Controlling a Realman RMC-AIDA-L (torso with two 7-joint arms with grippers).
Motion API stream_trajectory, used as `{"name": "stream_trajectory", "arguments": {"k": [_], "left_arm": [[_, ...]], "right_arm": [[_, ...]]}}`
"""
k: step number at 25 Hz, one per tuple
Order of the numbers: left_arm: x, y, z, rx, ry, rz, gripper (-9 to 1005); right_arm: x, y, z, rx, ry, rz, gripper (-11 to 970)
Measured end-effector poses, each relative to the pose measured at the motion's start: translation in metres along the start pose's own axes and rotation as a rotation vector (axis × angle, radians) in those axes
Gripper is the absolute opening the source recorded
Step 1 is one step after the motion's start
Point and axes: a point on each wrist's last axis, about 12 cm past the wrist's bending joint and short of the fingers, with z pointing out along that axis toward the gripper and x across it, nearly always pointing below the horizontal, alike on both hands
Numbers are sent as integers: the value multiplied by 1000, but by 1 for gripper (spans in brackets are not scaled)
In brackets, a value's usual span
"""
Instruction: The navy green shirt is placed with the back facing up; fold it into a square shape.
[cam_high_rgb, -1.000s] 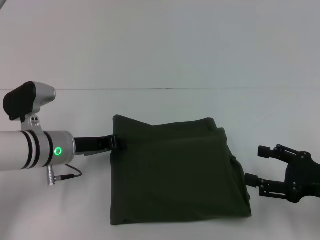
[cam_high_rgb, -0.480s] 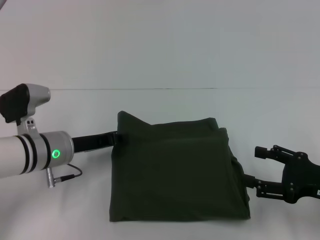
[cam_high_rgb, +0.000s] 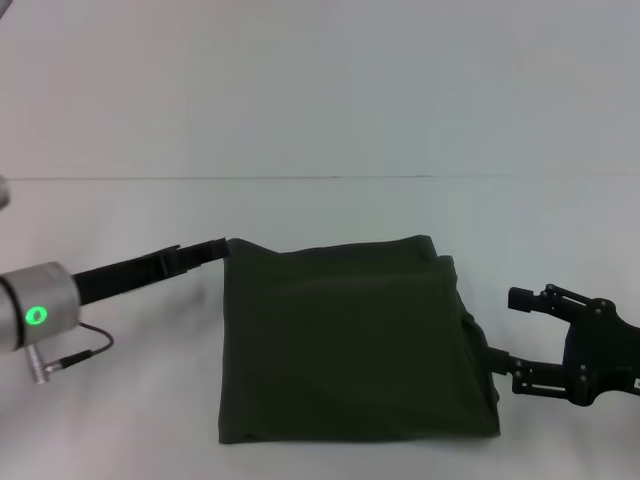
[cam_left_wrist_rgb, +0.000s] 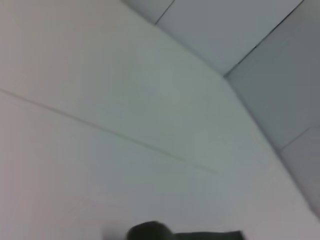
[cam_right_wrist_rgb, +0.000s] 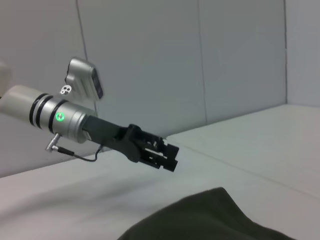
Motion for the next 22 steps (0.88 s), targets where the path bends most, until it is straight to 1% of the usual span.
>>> {"name": "stream_trajectory", "arguments": {"k": [1, 2, 4, 5, 6, 7, 9, 10, 11, 13, 15, 19, 22], "left_arm": [[0, -1, -8, 46, -7, 13, 419], [2, -3, -21, 137, -15, 44, 451], [6, -5, -33, 202, -22, 72, 515], [10, -7, -42, 257, -21, 115, 554], [10, -7, -42, 257, -21, 115, 594], [14, -10, -51, 310, -18, 167, 633], [29, -15, -67, 404, -15, 307, 713], [35, -17, -72, 433, -20, 358, 752], [46, -16, -77, 453, -30, 425, 786], [56, -15, -81, 448, -38, 464, 855], [71, -12, -85, 428, -52, 526, 923], [99, -8, -94, 394, -75, 655, 923], [111, -4, -99, 351, -102, 725, 923]], "right_arm": [[-1, 1, 0, -8, -7, -15, 932], [-2, 2, 0, -19, -14, -28, 932], [-3, 4, -1, -36, -25, -39, 932], [-4, 6, 0, -49, -28, -41, 932], [-4, 7, 0, -60, -30, -46, 932], [-4, 9, 0, -76, -31, -54, 931], [-1, 15, 0, -106, -35, -74, 931], [1, 18, -1, -115, -38, -80, 931], [5, 21, -2, -119, -47, -85, 931], [15, 29, -4, -115, -66, -89, 931], [25, 36, -6, -106, -80, -90, 932], [45, 48, -8, -63, -76, -88, 932], [56, 53, -8, -28, -70, -74, 932]]}}
